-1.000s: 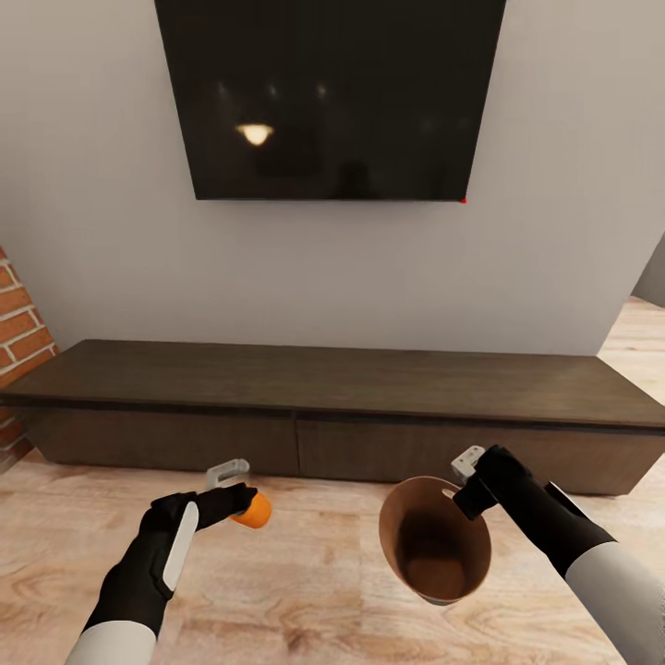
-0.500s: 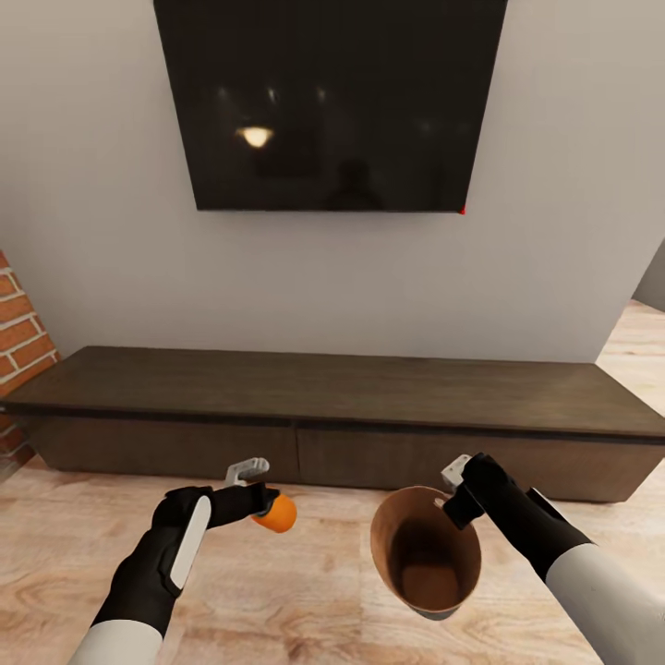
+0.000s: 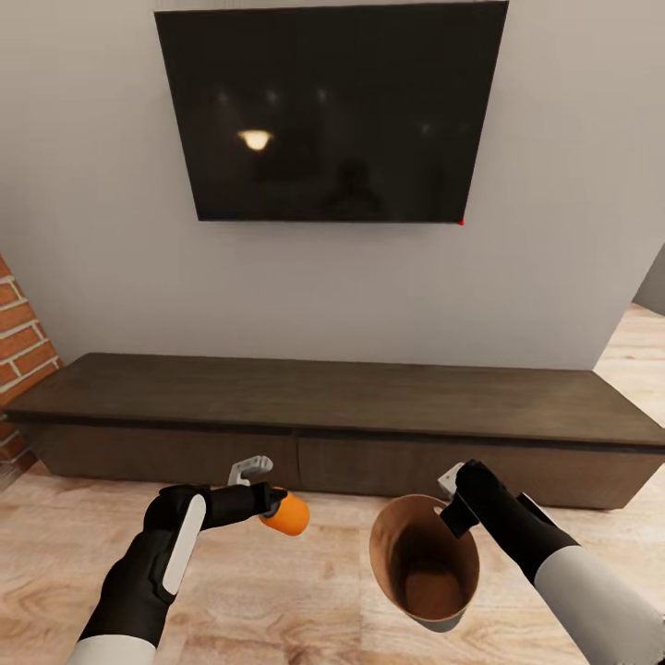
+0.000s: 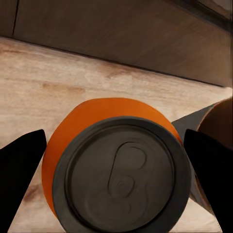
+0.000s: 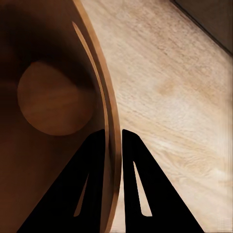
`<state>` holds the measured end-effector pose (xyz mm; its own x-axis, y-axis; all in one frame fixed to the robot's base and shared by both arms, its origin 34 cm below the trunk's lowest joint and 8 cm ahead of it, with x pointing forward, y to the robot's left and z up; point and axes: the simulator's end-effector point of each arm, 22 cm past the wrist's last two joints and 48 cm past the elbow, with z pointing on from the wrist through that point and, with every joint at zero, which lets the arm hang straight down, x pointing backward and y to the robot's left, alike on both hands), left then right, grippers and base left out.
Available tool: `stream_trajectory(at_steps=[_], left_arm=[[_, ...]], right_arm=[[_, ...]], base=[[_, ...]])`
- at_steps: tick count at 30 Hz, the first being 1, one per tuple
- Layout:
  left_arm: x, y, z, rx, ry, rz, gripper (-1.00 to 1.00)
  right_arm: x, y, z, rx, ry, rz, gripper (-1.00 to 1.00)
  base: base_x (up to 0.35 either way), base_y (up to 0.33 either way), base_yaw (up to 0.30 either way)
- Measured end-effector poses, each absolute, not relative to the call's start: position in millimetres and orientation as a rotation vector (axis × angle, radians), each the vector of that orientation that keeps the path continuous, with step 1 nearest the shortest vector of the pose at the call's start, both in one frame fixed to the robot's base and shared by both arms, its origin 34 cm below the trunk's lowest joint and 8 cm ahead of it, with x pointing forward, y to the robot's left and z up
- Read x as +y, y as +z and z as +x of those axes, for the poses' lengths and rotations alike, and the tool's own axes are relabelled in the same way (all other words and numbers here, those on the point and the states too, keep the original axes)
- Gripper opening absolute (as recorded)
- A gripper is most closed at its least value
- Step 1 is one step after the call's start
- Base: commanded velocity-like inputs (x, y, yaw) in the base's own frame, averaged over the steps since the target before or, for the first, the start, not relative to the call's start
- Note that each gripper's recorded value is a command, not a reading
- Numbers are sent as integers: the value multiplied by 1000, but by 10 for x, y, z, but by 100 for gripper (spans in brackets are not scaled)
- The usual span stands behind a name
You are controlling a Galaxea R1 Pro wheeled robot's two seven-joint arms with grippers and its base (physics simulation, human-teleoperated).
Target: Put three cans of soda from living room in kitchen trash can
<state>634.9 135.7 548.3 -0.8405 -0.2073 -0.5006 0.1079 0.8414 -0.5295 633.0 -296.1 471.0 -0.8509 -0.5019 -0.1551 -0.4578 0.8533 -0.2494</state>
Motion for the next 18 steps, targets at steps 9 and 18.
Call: stream_trajectory(at_steps=[9,18], left_arm=[[1261,5736,6226,2468,-814,-48,-100],[961,5992,6125,2461,-910,48,-100]], right_arm=[[-2921,4846,6360,2820,-335,-733,-100],[-2914,5002,6373,2830,-340,-733,-100]], base=[[0,0,0],[0,0,0]])
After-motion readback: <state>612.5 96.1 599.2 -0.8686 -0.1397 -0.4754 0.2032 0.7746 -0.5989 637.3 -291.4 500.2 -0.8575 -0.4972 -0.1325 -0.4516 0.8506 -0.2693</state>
